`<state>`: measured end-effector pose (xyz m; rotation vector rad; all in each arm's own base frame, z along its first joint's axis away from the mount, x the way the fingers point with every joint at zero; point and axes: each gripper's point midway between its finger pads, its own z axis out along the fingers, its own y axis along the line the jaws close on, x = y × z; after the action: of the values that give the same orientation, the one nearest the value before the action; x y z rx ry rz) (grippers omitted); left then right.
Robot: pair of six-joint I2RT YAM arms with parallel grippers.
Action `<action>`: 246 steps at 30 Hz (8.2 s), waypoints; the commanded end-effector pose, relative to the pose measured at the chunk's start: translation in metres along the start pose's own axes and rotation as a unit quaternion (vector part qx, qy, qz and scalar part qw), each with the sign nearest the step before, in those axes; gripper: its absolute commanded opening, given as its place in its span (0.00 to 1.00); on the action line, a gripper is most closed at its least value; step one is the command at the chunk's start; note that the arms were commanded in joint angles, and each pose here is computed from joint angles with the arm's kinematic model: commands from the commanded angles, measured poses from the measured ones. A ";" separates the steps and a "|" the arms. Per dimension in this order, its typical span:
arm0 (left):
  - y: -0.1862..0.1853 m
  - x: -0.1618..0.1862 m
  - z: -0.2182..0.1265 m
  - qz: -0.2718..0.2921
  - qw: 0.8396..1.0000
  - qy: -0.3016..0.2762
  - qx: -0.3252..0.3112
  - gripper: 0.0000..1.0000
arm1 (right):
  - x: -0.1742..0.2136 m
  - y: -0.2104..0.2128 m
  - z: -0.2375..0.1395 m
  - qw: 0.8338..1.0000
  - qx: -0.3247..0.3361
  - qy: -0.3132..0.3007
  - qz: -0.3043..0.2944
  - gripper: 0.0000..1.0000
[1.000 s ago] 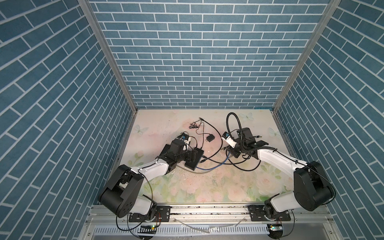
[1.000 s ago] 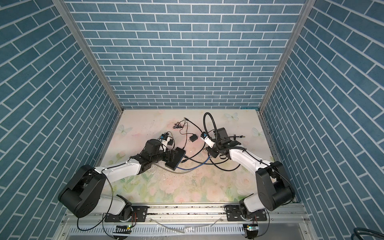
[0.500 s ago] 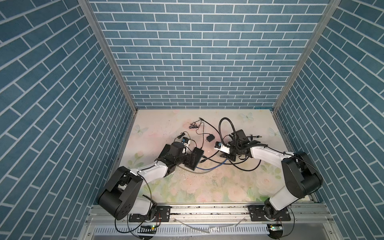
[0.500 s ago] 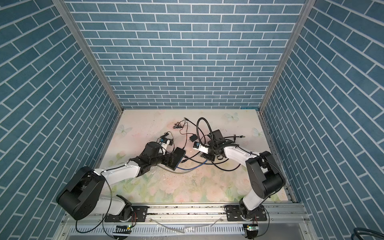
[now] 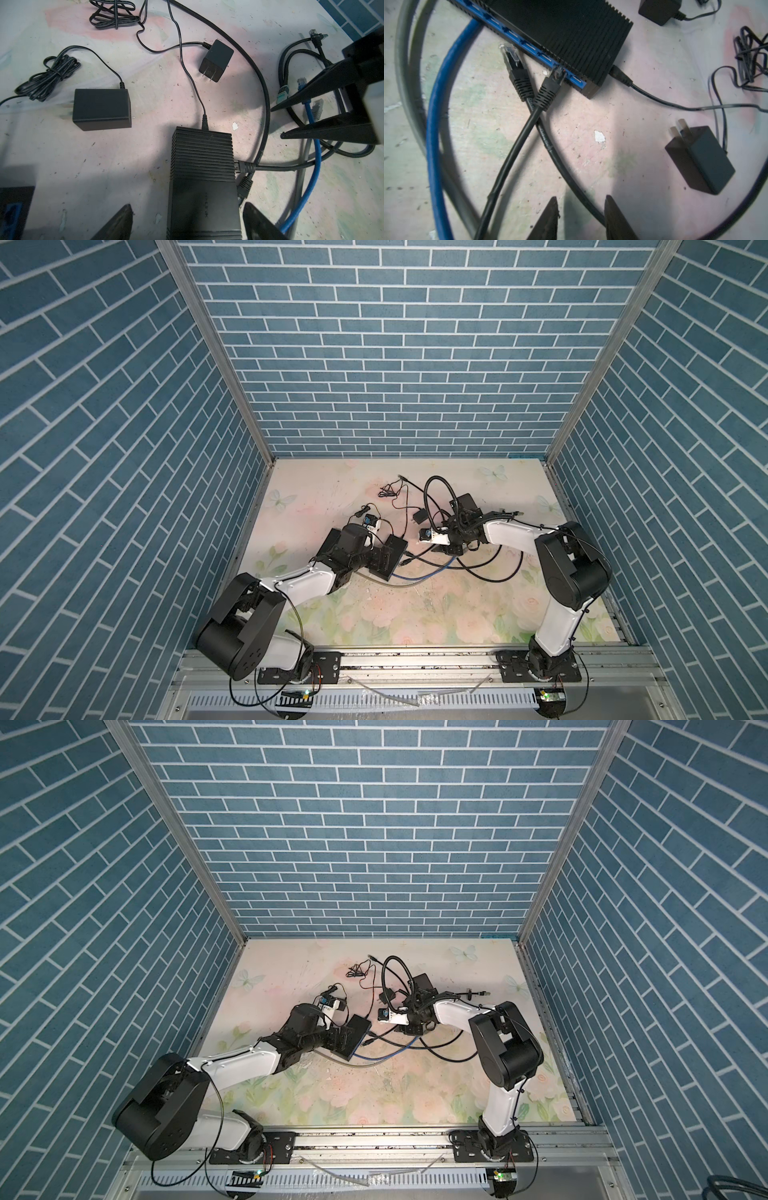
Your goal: Insert the plug into the switch port
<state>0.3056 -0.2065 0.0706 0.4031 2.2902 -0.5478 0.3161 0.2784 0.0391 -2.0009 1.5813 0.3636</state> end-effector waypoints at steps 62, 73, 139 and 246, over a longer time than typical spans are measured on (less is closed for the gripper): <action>-0.015 0.002 -0.004 0.033 0.999 0.001 0.029 0.99 | 0.011 0.019 -0.025 0.961 -0.072 0.146 -0.222 0.00; -0.031 0.000 0.003 0.093 0.995 0.037 0.016 1.00 | 0.001 0.025 -0.021 0.968 -0.075 0.126 -0.205 0.00; -0.010 0.023 0.026 0.019 0.993 0.110 -0.028 0.74 | 0.016 -0.038 -0.036 0.987 0.097 0.127 -0.011 0.00; -0.108 0.011 -0.009 0.410 0.882 0.065 0.224 0.06 | -0.053 0.056 -0.071 0.991 0.029 -0.099 -0.079 0.18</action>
<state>0.2504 -0.2892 0.0875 1.5644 1.9079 -0.5844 0.2519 0.2621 0.1107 -1.9926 1.3258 0.2954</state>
